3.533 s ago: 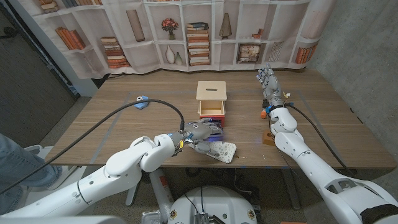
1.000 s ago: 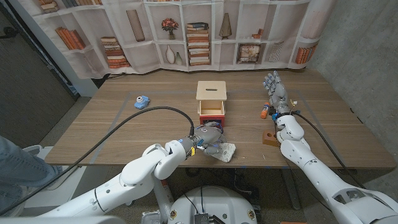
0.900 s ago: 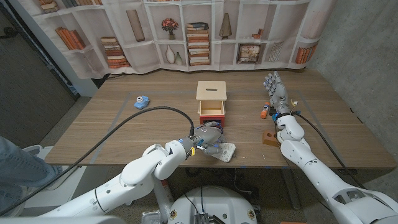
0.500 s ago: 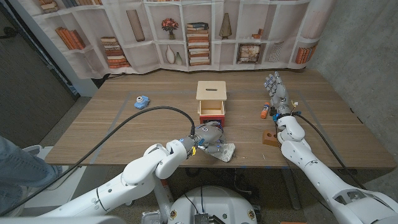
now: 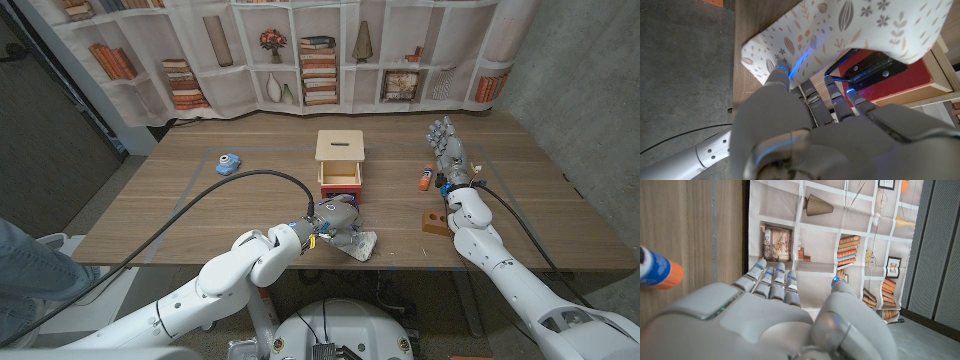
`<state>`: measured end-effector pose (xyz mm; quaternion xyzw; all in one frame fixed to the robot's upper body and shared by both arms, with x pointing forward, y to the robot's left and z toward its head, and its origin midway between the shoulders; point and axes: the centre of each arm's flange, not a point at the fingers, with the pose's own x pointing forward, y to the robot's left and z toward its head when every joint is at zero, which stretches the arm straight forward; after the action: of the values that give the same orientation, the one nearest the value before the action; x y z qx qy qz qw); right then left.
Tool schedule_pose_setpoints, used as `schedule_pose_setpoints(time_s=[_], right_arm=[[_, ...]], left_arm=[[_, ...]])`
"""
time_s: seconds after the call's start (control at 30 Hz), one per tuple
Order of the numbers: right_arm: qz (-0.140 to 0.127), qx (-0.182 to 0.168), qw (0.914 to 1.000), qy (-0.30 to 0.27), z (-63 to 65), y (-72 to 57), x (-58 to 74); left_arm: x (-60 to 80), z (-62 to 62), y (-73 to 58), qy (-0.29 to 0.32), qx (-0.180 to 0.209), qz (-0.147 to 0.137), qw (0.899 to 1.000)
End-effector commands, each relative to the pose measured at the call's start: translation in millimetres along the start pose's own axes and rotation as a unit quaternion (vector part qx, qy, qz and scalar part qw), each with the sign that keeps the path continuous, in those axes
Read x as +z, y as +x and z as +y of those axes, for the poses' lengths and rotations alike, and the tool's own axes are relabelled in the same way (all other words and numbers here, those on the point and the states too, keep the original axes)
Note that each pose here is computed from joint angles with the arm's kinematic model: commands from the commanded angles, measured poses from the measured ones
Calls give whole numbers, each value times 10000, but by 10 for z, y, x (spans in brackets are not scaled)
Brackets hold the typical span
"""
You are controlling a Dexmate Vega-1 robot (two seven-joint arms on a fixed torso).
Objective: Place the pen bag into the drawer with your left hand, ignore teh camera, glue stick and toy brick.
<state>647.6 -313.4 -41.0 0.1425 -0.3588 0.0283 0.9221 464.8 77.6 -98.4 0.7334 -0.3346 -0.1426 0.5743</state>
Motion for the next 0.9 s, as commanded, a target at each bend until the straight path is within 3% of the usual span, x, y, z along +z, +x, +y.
schedule_pose_setpoints(time_s=[0.03,0.9], right_arm=[[-75,-28,10000,36,0,-17,50],[-107,-27,9999,27,25,1,69]], left_arm=[[-10,42,0,-39,45,21,10000],[-36,193,3,60,157,19,9999]])
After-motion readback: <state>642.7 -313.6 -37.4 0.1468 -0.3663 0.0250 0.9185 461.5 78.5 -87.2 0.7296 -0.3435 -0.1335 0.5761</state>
